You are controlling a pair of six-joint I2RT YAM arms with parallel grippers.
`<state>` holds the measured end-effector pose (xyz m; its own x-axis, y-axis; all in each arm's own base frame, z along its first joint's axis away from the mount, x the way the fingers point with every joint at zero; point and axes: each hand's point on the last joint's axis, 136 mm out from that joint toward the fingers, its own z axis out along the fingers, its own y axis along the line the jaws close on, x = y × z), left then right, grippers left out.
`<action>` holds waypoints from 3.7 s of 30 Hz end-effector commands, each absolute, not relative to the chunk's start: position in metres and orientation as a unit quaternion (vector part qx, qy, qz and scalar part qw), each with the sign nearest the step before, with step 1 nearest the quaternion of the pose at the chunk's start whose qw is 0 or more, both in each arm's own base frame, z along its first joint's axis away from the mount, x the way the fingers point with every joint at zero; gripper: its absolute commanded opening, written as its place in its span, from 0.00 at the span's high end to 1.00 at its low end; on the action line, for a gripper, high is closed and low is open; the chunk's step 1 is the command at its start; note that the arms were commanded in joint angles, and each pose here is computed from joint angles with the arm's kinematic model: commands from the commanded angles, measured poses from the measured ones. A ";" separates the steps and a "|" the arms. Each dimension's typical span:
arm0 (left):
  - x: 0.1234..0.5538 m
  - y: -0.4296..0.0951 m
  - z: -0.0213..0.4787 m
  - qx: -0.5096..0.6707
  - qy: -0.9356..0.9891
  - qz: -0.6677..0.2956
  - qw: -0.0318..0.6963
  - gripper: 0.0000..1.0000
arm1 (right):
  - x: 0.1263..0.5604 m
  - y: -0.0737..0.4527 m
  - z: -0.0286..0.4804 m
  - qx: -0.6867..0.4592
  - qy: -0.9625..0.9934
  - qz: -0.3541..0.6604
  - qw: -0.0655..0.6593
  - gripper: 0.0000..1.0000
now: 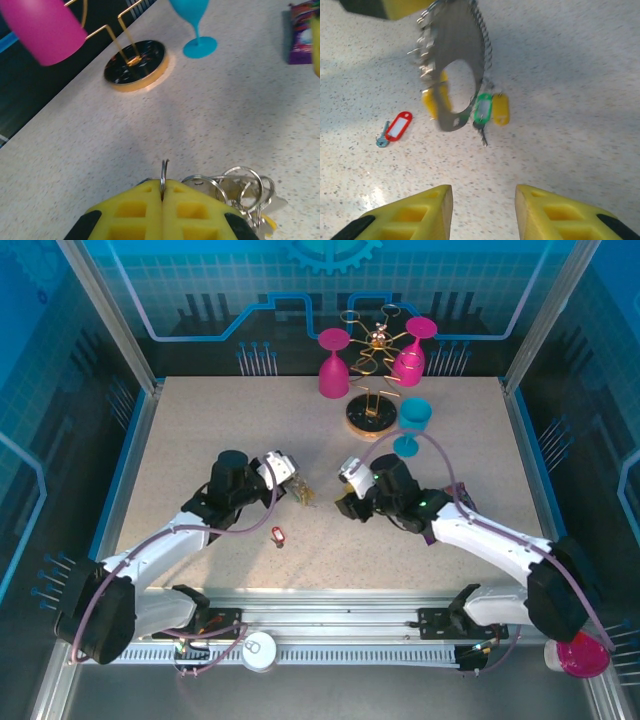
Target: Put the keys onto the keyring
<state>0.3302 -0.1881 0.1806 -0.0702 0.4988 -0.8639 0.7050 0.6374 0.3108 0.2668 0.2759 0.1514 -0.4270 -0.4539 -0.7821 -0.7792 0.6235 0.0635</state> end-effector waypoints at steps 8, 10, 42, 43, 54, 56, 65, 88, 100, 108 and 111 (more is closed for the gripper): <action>0.375 -0.151 0.190 0.289 0.769 -0.076 0.565 1.00 | 0.246 0.360 0.110 -0.327 0.849 0.263 0.320 0.61; 0.375 -0.150 0.187 0.284 0.773 -0.078 0.562 1.00 | 0.240 0.376 0.100 -0.336 0.846 0.263 0.319 0.60; 0.372 -0.155 0.181 0.289 0.772 -0.095 0.558 1.00 | 0.216 0.422 0.012 -0.369 0.889 0.095 0.254 0.71; 0.372 -0.154 0.181 0.290 0.772 -0.093 0.557 1.00 | 0.215 0.420 0.012 -0.373 0.888 0.094 0.252 0.78; 0.370 -0.156 0.181 0.296 0.770 -0.093 0.558 1.00 | 0.210 0.358 0.027 -0.359 0.893 0.057 0.266 1.00; 0.370 -0.156 0.181 0.298 0.768 -0.095 0.558 1.00 | 0.212 0.336 0.026 -0.349 0.899 0.049 0.261 1.00; 0.365 -0.162 0.182 0.311 0.762 -0.107 0.559 1.00 | 0.225 0.276 0.022 -0.283 0.928 0.077 0.229 1.00; 0.363 -0.167 0.183 0.322 0.756 -0.111 0.558 1.00 | 0.227 0.274 0.041 -0.228 0.949 0.078 0.204 0.64; 0.362 -0.168 0.183 0.325 0.756 -0.111 0.558 1.00 | 0.234 0.277 0.034 -0.230 0.949 0.067 0.204 0.71; 0.362 -0.168 0.182 0.326 0.756 -0.110 0.557 1.00 | 0.233 0.271 0.028 -0.232 0.952 0.047 0.194 0.73; 0.362 -0.168 0.182 0.326 0.756 -0.109 0.557 1.00 | 0.232 0.272 0.027 -0.235 0.952 0.049 0.191 0.75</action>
<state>0.3623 -0.1623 0.1729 -0.2091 0.3653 -0.9071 0.5962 0.7829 0.1778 0.2273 0.2739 0.0248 -0.8144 -0.4271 -0.3927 -0.4727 0.8810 0.0221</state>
